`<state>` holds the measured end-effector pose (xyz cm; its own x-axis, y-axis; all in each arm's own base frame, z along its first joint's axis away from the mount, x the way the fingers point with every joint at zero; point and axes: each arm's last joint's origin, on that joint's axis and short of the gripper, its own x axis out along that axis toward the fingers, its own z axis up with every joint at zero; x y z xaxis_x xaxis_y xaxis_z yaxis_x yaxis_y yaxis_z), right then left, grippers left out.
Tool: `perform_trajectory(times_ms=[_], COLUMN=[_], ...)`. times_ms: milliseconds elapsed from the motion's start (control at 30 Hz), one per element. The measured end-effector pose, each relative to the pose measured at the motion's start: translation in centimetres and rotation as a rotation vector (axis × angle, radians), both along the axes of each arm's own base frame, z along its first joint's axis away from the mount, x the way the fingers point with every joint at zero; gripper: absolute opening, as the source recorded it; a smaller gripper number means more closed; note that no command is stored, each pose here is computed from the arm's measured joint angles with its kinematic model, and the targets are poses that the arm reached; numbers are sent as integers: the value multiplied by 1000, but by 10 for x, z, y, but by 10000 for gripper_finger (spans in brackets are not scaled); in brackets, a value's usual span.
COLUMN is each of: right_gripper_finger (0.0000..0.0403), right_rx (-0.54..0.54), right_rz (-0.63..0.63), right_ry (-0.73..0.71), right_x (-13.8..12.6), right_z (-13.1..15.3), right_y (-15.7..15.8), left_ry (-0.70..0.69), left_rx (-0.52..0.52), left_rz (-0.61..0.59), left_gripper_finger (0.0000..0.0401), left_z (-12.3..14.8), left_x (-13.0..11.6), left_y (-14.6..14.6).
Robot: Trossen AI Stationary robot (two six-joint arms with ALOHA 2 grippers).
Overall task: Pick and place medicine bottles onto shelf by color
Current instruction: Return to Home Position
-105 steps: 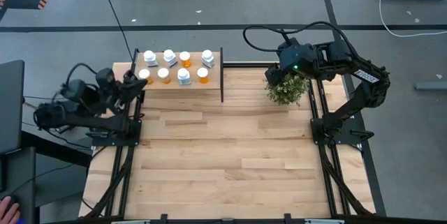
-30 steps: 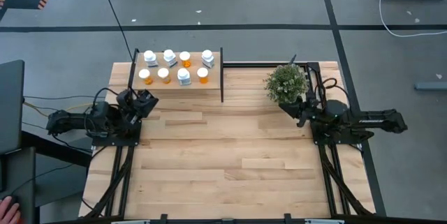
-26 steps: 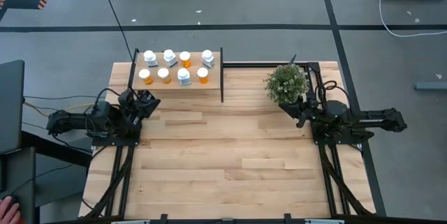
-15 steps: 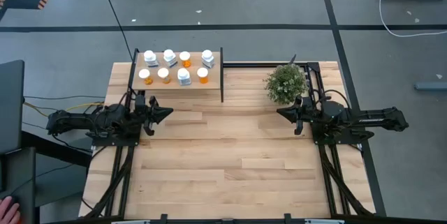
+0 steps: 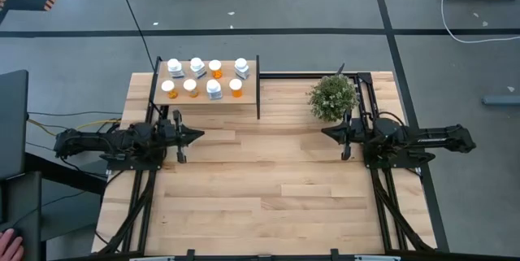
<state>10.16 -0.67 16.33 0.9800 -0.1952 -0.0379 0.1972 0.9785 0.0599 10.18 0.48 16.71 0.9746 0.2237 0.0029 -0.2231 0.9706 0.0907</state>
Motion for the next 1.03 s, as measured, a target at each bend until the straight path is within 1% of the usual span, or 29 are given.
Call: perform_trajectory(times_ms=[133, 400, 767, 1033], right_gripper_finger=[6, 6, 6, 6], right_rx=[14, 17, 19, 19], right_rz=[0, -1, -1, -1], right_ry=[17, 36, 35, 35], right_x=[1, 2, 2, 2], right_z=[-2, -3, -3, -3], right_y=[0, 0, 0, 0], left_ry=[20, 6, 3, 1], left_rx=[-14, -20, -22, -22], left_rz=[-11, -10, -9, -9], left_gripper_finger=[18, 6, 37, 32], left_z=[-2, -1, -1, -1], left_x=[0, 0, 0, 0], left_y=[0, 0, 0, 0])
